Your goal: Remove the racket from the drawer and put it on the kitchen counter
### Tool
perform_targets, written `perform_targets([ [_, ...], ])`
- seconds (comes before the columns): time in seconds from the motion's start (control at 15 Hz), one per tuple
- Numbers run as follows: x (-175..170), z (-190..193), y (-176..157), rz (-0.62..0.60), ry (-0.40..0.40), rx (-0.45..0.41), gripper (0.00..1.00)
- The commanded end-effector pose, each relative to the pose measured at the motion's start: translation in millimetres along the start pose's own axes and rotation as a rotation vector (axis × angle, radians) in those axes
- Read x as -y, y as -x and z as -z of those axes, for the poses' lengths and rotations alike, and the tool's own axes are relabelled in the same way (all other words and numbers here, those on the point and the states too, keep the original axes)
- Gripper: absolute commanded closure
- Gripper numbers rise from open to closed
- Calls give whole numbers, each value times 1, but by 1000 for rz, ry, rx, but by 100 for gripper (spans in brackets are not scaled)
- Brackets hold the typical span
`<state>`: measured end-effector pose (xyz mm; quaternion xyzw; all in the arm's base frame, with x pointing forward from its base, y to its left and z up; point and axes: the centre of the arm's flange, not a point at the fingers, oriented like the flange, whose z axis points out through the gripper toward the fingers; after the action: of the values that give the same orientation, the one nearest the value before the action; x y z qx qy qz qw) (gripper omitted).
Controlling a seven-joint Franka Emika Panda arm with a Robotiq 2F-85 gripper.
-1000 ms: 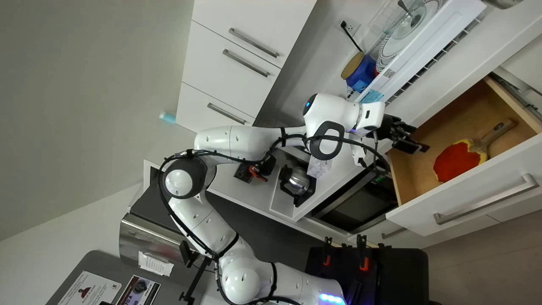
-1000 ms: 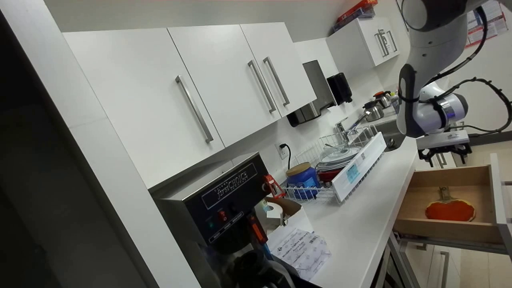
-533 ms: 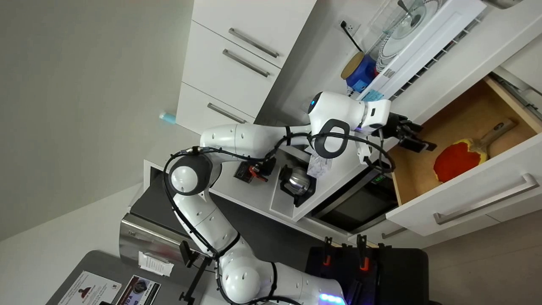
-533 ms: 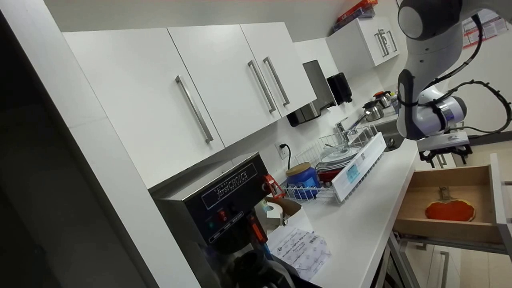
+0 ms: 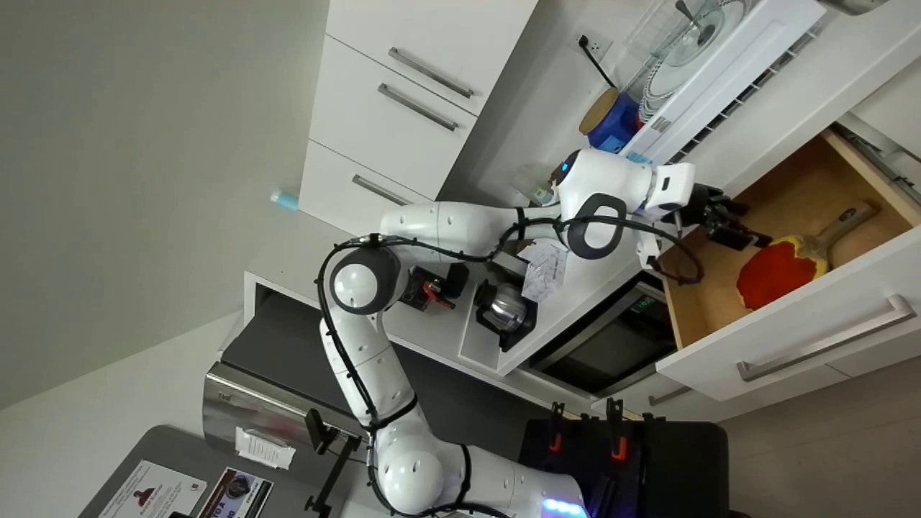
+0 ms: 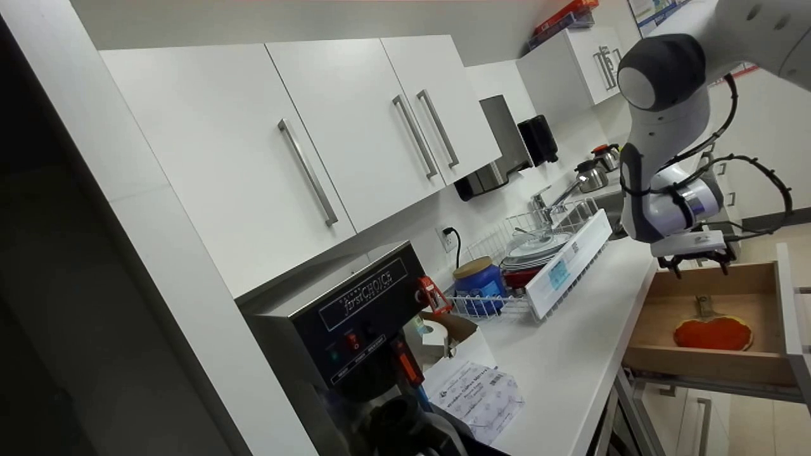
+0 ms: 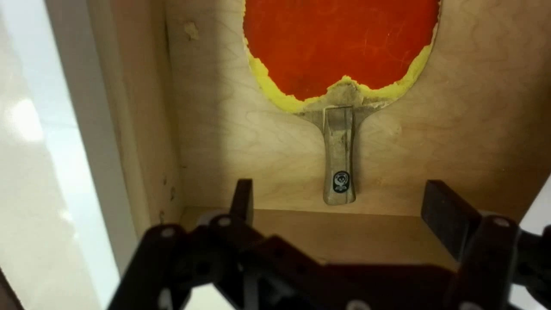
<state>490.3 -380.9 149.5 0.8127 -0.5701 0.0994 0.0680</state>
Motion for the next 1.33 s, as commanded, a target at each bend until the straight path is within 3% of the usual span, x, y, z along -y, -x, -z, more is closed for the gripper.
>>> perform_targets([
  [0.0, 18, -45, -23, 14, 5, 30, 0],
  [0.6, -12, -100, -58, 171, -38, 104, 0],
  [0.93, -10, -109, -68, 121, -53, 103, 0],
  [1.27, 8, -110, -65, 71, 23, 154, 0],
])
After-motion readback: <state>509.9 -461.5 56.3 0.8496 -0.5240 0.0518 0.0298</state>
